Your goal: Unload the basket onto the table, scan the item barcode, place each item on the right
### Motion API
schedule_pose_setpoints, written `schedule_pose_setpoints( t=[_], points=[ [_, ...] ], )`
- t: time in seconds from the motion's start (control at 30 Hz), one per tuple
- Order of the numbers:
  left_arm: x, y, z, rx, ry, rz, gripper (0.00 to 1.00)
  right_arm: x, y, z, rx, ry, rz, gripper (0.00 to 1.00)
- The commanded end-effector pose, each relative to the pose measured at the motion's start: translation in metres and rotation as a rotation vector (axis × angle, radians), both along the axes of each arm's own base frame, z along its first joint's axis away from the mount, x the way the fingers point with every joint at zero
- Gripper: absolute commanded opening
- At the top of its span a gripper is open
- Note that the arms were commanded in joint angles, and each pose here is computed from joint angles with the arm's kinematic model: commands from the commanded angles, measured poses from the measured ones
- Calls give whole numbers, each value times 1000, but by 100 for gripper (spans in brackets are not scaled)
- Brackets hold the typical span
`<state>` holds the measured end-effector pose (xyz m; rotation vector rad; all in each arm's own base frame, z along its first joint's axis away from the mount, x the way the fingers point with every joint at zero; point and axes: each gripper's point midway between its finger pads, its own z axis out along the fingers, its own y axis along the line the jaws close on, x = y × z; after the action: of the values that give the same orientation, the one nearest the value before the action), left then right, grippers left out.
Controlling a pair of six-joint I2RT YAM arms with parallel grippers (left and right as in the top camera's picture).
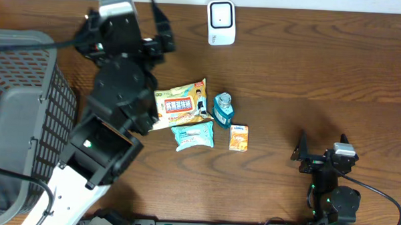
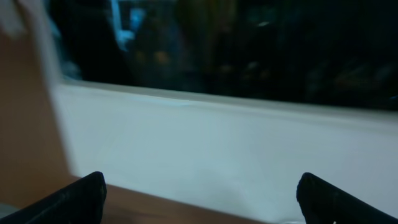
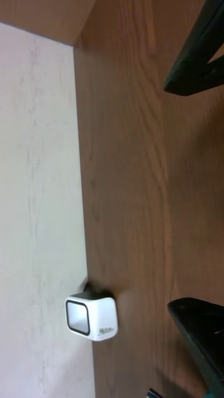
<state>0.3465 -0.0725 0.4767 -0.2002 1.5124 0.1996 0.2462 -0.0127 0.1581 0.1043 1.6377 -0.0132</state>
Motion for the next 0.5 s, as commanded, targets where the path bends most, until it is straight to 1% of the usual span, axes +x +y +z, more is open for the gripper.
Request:
schedule_pose_setpoints(
  t=[0.0,0.13,0.3,0.4,0.47],
  points=[
    [4,37,-3,250,102,134,98,0,1,-1,-8,2,6,99],
    [6,63,-3,249,111,197,98,0,1,-1,-8,2,5,99],
    [1,81,-7,250,131,239,98,0,1,-1,-8,2,5,99],
    [-5,80,-12,265,148,181,98,0,1,-1,-8,2,6,99],
    [-9,73,-17,282,165,93,98,0,1,-1,-8,2,5,99]
  ],
)
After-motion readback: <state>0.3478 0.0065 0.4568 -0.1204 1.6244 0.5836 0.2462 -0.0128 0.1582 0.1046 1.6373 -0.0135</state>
